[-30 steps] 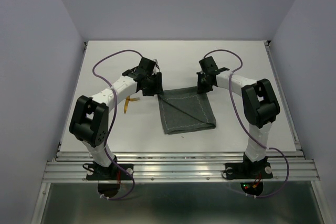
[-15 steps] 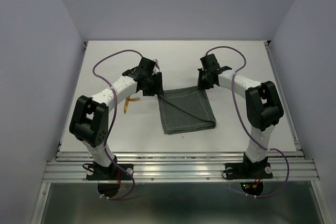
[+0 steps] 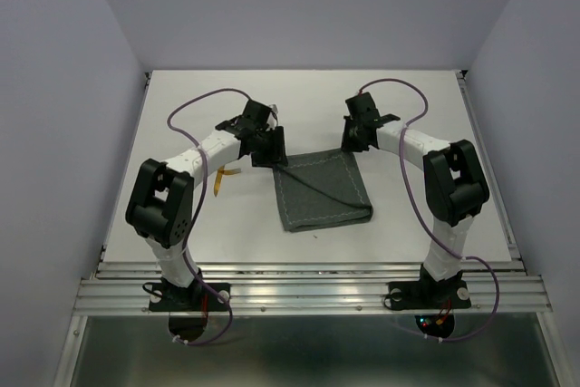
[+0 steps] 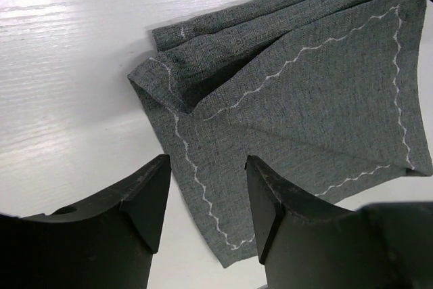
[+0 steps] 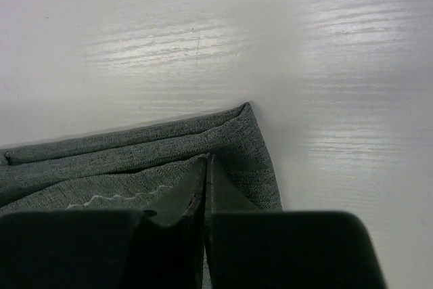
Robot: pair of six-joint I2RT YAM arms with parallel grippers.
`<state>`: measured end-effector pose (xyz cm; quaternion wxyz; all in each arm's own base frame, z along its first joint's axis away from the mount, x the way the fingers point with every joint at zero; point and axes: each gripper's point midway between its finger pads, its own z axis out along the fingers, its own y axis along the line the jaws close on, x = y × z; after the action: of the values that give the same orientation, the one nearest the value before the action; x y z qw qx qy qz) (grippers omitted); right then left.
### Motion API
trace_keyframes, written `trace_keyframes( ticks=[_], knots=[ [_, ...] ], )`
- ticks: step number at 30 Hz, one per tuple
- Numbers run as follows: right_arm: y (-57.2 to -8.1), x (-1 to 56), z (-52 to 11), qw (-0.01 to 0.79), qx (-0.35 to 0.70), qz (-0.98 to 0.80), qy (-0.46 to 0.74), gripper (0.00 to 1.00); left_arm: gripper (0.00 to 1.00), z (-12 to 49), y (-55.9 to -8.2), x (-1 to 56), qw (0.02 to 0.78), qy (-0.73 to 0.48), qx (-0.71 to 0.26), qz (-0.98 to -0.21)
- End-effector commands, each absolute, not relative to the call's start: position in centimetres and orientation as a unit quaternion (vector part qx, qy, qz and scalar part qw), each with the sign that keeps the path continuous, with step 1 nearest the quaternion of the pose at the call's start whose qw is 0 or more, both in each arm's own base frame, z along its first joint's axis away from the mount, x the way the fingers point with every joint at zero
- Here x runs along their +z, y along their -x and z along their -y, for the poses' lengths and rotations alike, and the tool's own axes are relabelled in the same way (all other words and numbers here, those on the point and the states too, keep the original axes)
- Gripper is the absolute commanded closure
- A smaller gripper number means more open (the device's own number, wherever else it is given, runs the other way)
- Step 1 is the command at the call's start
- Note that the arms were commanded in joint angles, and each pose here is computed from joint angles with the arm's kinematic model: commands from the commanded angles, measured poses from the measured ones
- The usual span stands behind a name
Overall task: Fold the napkin into a case and place the utensils inside
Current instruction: Smooth out the top corner of the smaller-rectangle-folded napkin at the center of the board.
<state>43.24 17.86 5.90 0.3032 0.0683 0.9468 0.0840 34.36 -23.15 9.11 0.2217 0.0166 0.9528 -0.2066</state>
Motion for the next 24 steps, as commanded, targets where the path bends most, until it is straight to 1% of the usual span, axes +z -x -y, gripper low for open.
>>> trace_keyframes(
  ticks=[1, 10, 14, 18, 19, 20, 23, 24],
  knots=[
    [-45.4, 8.0, -17.7, 0.349, 0.086, -0.929, -0.093, 0.99, 0.41, 24.4, -35.7, 10.0, 0.231, -0.027, -0.230, -0.945],
    [-45.1, 7.4, -17.9, 0.339, 0.090, -0.932, -0.094, 0.99, 0.43, 25.1, -36.9, 8.8, 0.224, -0.030, -0.230, -0.947],
    [-44.9, 7.6, -17.6, 0.342, 0.085, -0.931, -0.095, 0.77, 0.43, 25.2, -37.3, 8.2, 0.221, -0.028, -0.226, -0.948],
    [-44.4, 8.5, -17.2, 0.351, 0.084, -0.928, -0.097, 0.67, 0.44, 25.1, -37.7, 7.9, 0.221, -0.027, -0.221, -0.950],
    [-44.3, 8.8, -17.1, 0.353, 0.085, -0.927, -0.096, 0.67, 0.44, 25.1, -37.8, 7.9, 0.223, -0.026, -0.220, -0.949],
    [-43.9, 9.3, -16.9, 0.356, 0.086, -0.925, -0.097, 0.63, 0.44, 25.2, -37.9, 7.8, 0.223, -0.026, -0.221, -0.949],
    [-43.2, 11.1, -16.6, 0.369, 0.093, -0.919, -0.100, 0.62, 0.44, 25.3, -38.0, 7.5, 0.221, -0.026, -0.219, -0.950],
    [-42.5, 10.9, -16.5, 0.362, 0.095, -0.922, -0.099, 0.63, 0.44, 25.3, -38.1, 7.4, 0.220, -0.025, -0.219, -0.950]
  ],
)
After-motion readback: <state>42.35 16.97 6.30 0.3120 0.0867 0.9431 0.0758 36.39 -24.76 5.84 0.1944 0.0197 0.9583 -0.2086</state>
